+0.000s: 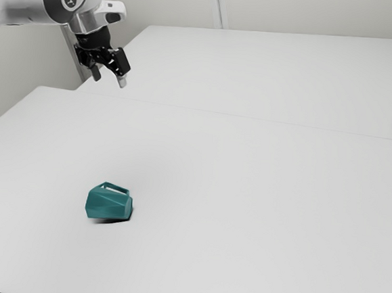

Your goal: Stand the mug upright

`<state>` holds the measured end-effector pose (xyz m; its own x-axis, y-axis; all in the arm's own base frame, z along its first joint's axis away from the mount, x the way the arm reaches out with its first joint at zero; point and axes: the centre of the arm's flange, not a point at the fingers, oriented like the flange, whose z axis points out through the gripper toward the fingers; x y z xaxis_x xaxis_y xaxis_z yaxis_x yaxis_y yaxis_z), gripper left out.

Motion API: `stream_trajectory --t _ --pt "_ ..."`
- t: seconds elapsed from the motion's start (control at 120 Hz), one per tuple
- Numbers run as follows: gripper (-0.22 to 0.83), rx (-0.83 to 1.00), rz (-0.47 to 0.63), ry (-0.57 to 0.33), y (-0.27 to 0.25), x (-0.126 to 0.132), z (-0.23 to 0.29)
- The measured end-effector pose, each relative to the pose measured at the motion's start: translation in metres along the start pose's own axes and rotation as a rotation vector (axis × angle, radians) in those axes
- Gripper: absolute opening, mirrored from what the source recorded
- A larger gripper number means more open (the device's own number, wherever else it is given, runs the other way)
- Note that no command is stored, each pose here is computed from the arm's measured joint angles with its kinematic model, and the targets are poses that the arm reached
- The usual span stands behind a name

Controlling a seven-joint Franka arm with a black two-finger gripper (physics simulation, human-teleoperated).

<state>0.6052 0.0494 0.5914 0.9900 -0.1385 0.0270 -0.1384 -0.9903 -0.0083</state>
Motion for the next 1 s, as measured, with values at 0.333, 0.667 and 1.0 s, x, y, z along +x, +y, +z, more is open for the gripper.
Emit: stream_trajectory --t 0.333,0.667,1.0 --pt "0.62 -0.004 0.011 -0.003 0.002 -0.001 0.001" --pt "0.62 -0.189 -0.057 -0.059 -0.013 -0.054 0.035" --pt "0.61 -0.441 -0.109 -0.053 -0.069 -0.114 0.083"
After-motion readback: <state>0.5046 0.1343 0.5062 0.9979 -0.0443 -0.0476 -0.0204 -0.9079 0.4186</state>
